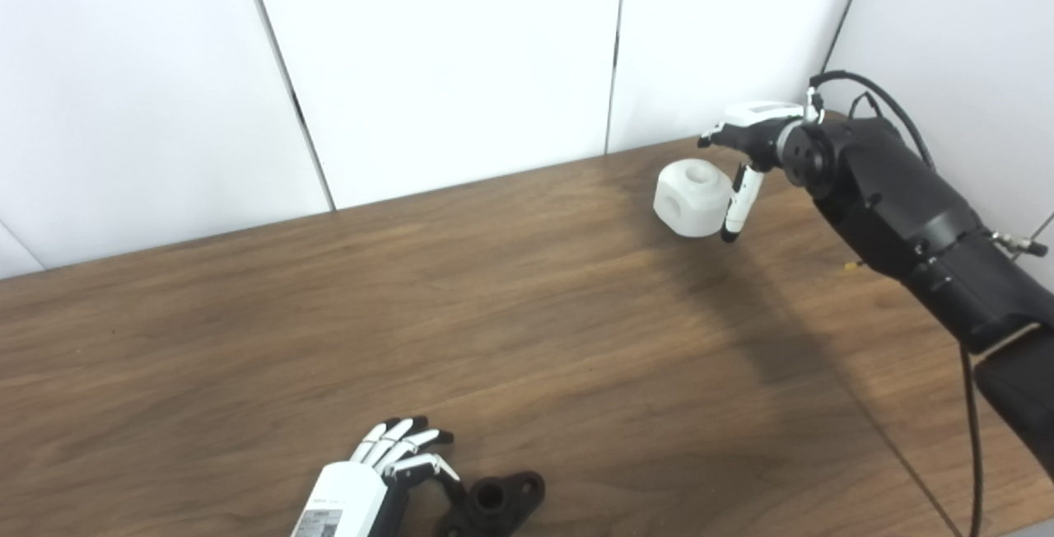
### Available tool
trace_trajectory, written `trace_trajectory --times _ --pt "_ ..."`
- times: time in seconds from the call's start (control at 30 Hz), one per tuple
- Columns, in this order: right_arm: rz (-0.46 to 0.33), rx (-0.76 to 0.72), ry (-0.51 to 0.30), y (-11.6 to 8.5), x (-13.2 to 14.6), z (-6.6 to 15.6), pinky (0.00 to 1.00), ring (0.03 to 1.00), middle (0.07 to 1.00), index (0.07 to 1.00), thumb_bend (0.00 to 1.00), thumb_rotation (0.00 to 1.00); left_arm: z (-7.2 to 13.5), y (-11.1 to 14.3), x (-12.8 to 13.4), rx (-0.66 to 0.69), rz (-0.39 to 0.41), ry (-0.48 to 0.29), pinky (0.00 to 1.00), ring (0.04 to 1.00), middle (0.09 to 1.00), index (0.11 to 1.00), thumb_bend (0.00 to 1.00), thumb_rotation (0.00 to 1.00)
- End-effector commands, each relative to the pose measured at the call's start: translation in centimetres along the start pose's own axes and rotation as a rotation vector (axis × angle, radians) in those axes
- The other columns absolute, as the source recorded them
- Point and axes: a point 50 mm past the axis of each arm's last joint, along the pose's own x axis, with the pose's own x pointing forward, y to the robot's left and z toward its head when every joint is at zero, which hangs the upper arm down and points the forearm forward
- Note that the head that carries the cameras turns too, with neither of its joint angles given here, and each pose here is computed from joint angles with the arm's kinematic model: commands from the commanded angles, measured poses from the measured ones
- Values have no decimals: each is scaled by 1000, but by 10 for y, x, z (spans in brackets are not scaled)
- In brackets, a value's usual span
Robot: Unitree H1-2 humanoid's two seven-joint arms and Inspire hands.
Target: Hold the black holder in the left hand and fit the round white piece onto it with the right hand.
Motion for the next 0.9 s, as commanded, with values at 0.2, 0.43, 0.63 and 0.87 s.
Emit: trace_trajectory --times 0.2,0.43,0.63,0.87 --pt "-126 -13 -30 -33 -2 8 1000 1000 1000 939 993 219 -35 -26 -24 98 -201 192 954 899 804 488 520 49" --pt "-155 -23 -64 -29 1 11 1000 1000 1000 929 976 233 -34 -25 -21 98 -201 190 956 895 804 488 520 50" --pt "-158 -29 -69 -28 1 11 1000 1000 1000 915 960 224 -32 -24 -21 95 -205 193 957 897 805 488 520 50" --pt "-162 -44 -69 -29 -1 12 1000 1000 1000 900 930 226 -29 -23 -20 106 -203 194 948 897 804 488 520 51"
